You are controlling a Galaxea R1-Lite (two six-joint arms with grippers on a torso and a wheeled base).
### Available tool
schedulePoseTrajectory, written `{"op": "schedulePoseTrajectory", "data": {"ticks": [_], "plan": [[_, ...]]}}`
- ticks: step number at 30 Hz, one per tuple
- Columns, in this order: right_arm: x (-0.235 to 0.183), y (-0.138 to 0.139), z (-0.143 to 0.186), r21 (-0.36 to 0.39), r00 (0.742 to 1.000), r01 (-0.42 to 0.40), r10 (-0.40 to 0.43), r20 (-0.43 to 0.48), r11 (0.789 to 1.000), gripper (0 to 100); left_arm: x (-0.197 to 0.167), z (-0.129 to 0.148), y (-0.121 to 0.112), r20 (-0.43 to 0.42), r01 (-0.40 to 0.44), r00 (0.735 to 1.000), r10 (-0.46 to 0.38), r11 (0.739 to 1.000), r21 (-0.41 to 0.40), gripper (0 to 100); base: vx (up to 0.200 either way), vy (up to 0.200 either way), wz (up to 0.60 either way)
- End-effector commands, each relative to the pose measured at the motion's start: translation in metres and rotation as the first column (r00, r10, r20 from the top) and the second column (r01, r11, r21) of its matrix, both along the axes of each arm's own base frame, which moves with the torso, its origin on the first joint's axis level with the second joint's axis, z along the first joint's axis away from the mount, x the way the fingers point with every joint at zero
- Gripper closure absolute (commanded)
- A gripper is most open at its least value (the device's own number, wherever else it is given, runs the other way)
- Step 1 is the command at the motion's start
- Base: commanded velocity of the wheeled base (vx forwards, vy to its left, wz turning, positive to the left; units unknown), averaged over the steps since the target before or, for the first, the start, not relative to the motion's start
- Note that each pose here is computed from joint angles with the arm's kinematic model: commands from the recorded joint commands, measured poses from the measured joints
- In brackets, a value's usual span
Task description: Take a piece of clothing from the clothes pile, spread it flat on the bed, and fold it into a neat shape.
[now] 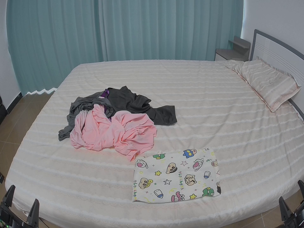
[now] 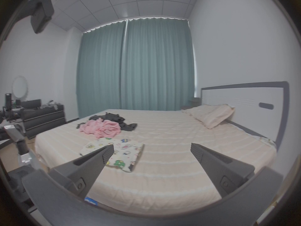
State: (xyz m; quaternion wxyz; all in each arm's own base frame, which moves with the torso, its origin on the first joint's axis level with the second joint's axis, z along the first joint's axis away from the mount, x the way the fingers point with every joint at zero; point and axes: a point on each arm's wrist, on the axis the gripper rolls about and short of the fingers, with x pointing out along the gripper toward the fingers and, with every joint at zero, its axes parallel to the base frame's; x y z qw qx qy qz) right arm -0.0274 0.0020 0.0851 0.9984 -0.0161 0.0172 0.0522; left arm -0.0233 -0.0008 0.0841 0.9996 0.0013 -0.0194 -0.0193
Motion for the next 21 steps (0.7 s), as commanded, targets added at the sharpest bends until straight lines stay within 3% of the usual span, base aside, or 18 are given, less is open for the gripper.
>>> {"op": "schedulePoseTrajectory", "data": {"ticks": [1, 4, 6, 11, 21], "plan": [[0.0021, -0.0004, -0.0017, 0.034, 1.000, 0.030, -0.030, -0.001, 0.999, 0, -0.0006, -0.0014, 0.0001, 0.008, 0.000, 1.000, 0.001, 0.998, -0.068, 0, 0.000, 0.000, 0.00], [0.0033, -0.0022, -0.0076, -0.003, 0.993, 0.114, -0.114, -0.007, 0.993, 0, -0.0006, -0.0014, -0.0003, 0.008, 0.014, 1.000, -0.014, 0.999, -0.049, 0, 0.000, 0.000, 0.00], [0.0033, -0.0024, -0.0090, -0.012, 0.994, 0.109, -0.109, 0.008, 0.994, 0, -0.0006, -0.0016, -0.0006, 0.008, 0.028, 1.000, -0.028, 0.999, -0.019, 0, 0.000, 0.000, 0.00], [0.0046, -0.0026, -0.0089, 0.031, 0.995, 0.099, -0.099, -0.016, 0.995, 0, -0.0006, -0.0016, -0.0008, 0.008, 0.034, 0.999, -0.034, 0.999, -0.023, 0, 0.000, 0.000, 0.00], [0.0035, -0.0024, -0.0097, 0.025, 0.995, 0.100, -0.100, 0.009, 0.995, 0, -0.0006, -0.0014, -0.0008, 0.008, 0.036, 0.999, -0.035, 0.998, -0.051, 0, 0.000, 0.000, 0.00]]}}
